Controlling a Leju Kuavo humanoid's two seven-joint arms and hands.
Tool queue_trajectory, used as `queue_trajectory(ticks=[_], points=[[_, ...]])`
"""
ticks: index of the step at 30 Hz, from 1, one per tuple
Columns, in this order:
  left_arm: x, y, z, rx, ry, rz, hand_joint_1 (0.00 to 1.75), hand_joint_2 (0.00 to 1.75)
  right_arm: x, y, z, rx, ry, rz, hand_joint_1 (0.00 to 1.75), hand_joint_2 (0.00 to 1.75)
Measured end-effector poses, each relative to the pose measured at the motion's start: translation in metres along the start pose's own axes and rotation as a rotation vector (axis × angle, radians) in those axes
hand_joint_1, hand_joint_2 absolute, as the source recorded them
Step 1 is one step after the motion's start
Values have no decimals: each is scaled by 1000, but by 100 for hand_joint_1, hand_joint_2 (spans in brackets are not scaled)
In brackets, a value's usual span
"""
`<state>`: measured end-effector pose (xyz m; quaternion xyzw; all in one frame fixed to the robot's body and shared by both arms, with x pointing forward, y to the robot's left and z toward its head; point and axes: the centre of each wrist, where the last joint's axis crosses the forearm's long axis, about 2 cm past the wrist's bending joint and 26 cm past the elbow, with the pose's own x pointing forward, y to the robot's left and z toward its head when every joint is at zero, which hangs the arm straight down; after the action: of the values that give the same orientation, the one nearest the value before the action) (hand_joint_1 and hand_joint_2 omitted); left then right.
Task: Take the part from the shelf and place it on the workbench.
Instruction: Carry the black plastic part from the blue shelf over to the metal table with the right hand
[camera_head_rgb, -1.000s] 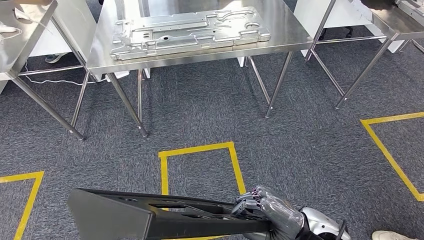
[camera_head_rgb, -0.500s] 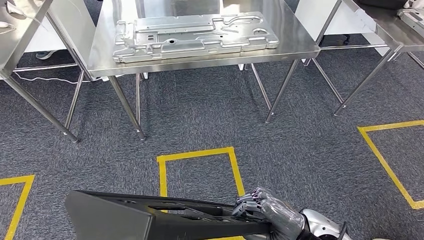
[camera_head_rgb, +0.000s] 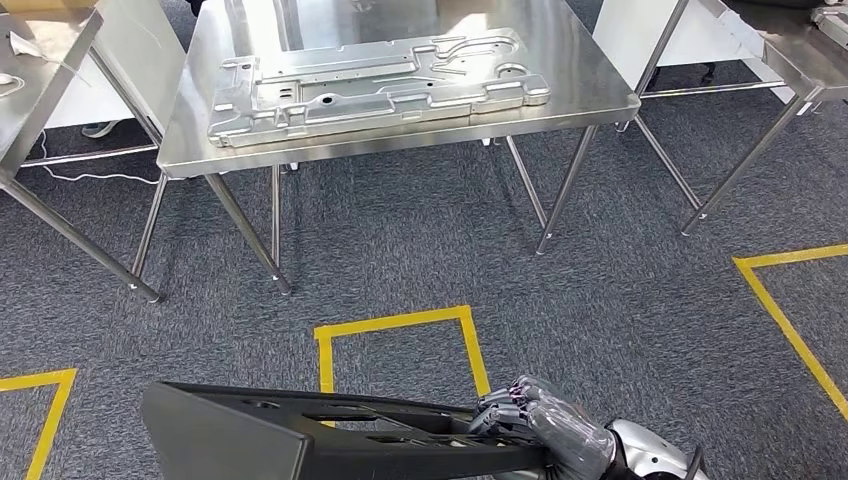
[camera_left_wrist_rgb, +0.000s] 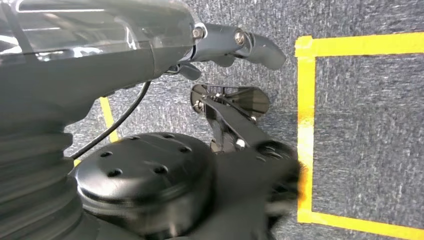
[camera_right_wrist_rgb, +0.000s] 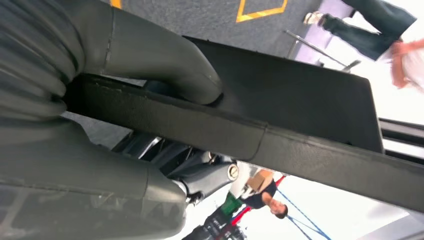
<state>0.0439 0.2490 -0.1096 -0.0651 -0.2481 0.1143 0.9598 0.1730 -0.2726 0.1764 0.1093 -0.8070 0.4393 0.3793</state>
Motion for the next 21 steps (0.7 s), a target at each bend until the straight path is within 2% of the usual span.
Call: queue_trajectory(ticks=[21], points=[[0,-1,0,-8,-5,9,0,175,6,-8,12,-14,28,48,175,175]])
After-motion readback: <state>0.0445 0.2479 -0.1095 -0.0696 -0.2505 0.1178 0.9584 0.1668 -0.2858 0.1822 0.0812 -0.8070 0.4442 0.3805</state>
